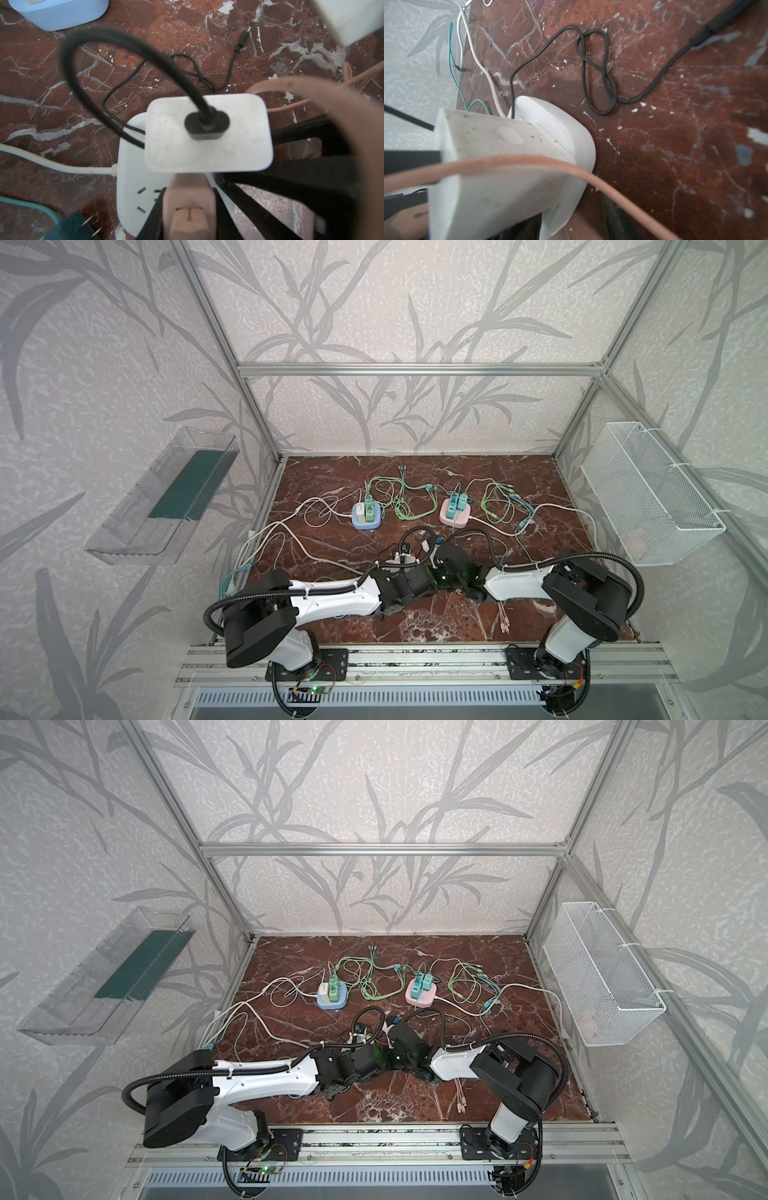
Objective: Pull the plug off the socket
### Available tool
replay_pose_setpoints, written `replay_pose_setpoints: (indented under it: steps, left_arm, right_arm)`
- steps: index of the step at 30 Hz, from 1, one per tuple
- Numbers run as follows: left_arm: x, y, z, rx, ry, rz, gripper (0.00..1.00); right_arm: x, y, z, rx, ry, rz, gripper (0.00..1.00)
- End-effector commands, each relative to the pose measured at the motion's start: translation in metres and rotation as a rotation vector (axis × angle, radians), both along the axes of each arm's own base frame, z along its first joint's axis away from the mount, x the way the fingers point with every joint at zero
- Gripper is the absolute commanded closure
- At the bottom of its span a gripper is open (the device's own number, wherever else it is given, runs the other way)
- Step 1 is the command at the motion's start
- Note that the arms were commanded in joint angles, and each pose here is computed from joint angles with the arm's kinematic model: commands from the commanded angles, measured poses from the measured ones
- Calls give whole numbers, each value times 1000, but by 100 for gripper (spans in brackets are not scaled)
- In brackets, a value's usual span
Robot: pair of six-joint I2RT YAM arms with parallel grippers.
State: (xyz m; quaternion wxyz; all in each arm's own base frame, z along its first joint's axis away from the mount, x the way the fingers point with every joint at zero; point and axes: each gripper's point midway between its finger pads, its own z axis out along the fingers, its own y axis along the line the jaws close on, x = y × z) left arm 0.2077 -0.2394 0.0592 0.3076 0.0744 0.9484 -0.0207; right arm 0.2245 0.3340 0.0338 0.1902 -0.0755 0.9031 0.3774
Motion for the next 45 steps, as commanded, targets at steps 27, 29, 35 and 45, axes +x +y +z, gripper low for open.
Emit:
replay_pose_setpoints:
  steps: [27, 29, 35, 45]
  left_arm:
    - [11, -17, 42, -138, -112, -35, 87]
    - [11, -16, 43, -132, -114, -37, 88]
    - [9, -23, 45, -122, -88, -66, 88]
    - [3, -42, 49, -109, -82, -108, 88]
  right_arm:
    - [-14, -18, -15, -195, 20, 43, 55]
    - [-12, -19, -7, -183, -1, 32, 53]
    - [-8, -28, 21, -141, -73, -2, 45]
    - [-8, -73, 41, -155, -155, -102, 39]
